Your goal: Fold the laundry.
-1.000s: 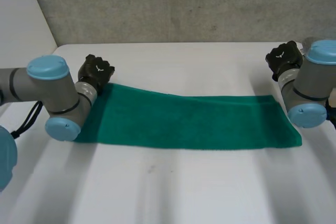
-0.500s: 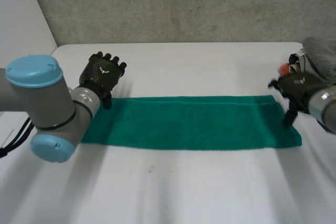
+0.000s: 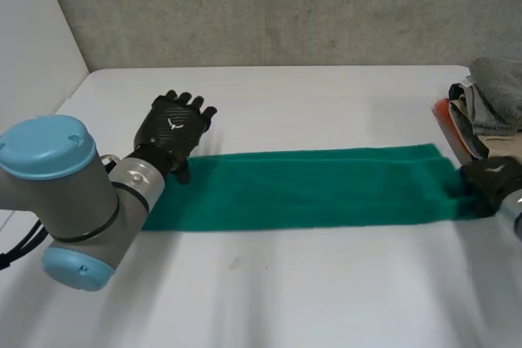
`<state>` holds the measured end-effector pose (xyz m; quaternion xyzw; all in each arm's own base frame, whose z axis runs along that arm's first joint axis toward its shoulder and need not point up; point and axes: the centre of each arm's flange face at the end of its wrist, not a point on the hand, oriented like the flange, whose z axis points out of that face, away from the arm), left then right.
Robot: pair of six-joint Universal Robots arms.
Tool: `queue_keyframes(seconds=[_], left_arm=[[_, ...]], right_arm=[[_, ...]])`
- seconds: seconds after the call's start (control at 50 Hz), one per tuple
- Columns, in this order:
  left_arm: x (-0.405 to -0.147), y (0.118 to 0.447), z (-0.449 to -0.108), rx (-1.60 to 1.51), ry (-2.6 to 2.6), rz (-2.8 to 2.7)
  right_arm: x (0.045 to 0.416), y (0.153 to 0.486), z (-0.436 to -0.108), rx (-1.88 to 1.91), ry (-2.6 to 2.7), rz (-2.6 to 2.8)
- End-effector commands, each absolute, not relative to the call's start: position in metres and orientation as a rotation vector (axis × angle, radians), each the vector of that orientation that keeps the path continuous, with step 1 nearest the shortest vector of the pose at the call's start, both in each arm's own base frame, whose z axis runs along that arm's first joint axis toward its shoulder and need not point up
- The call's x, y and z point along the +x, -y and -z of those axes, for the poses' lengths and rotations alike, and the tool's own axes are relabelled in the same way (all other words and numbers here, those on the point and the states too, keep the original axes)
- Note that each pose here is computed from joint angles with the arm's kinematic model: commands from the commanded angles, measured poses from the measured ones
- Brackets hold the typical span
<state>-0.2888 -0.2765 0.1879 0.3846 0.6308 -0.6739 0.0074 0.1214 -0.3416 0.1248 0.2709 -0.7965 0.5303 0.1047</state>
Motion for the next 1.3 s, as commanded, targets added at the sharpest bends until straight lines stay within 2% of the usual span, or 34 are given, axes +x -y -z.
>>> queue_keyframes(seconds=[0.02,0.06,0.12,0.2,0.22,0.28,0.3,0.34,0.36,0.38,0.42,0.44,0.5,0.58,0.64,0.76,0.86,0.88,0.94,1.04,1.16,1.22,1.24,1.3], left_arm=[[-0.283,0.267,-0.205,1.183,-1.939,2.146],[-0.282,0.265,-0.209,1.176,-1.930,2.155],[-0.280,0.260,-0.213,1.172,-1.926,2.163],[-0.277,0.258,-0.216,1.159,-1.926,2.173],[-0.277,0.257,-0.217,1.158,-1.924,2.175],[-0.275,0.256,-0.220,1.143,-1.922,2.182],[-0.274,0.255,-0.221,1.140,-1.922,2.184],[-0.273,0.253,-0.223,1.135,-1.921,2.190],[-0.272,0.253,-0.225,1.132,-1.918,2.193],[-0.271,0.251,-0.226,1.130,-1.915,2.196],[-0.270,0.250,-0.227,1.129,-1.911,2.199],[-0.270,0.249,-0.228,1.129,-1.911,2.199],[-0.270,0.247,-0.227,1.130,-1.917,2.198],[-0.270,0.246,-0.226,1.124,-1.934,2.206],[-0.271,0.245,-0.226,1.113,-1.953,2.217],[-0.273,0.244,-0.226,1.111,-1.968,2.225],[-0.277,0.240,-0.226,1.132,-1.963,2.237],[-0.279,0.239,-0.226,1.137,-1.961,2.241],[-0.283,0.236,-0.224,1.160,-1.962,2.246],[-0.286,0.234,-0.222,1.166,-1.953,2.258],[-0.290,0.229,-0.218,1.191,-1.958,2.257],[-0.290,0.228,-0.218,1.191,-1.958,2.257],[-0.290,0.228,-0.219,1.190,-1.957,2.259],[-0.290,0.228,-0.222,1.183,-1.947,2.269]], right_arm=[[0.064,0.348,-0.163,0.754,2.074,-1.435],[0.041,0.353,-0.167,0.765,2.005,-1.358],[0.043,0.353,-0.172,0.805,1.959,-1.347],[0.117,0.346,-0.188,1.003,1.861,-1.553],[0.152,0.339,-0.195,1.092,1.810,-1.658],[0.199,0.322,-0.202,1.222,1.708,-1.816],[0.229,0.308,-0.207,1.312,1.622,-1.921],[0.257,0.290,-0.210,1.409,1.529,-2.024],[0.286,0.268,-0.210,1.520,1.435,-2.122],[0.300,0.256,-0.210,1.573,1.391,-2.167],[0.326,0.229,-0.202,1.698,1.323,-2.237],[0.348,0.205,-0.184,1.837,1.278,-2.266],[0.380,0.161,-0.153,2.070,1.217,-2.270],[0.397,0.137,-0.128,2.186,1.232,-2.206],[0.394,0.146,-0.123,2.113,1.339,-2.132],[0.364,0.168,-0.138,1.775,1.736,-2.017],[0.309,0.204,-0.155,1.502,2.073,-1.967],[0.293,0.210,-0.152,1.442,2.170,-1.925],[0.280,0.211,-0.142,1.425,2.283,-1.857],[0.250,0.231,-0.130,1.312,2.379,-1.746],[0.222,0.260,-0.132,1.178,2.319,-1.711],[0.225,0.268,-0.152,1.144,2.186,-1.832],[0.230,0.268,-0.170,1.136,2.094,-1.927],[0.242,0.262,-0.196,1.142,1.983,-2.058]])
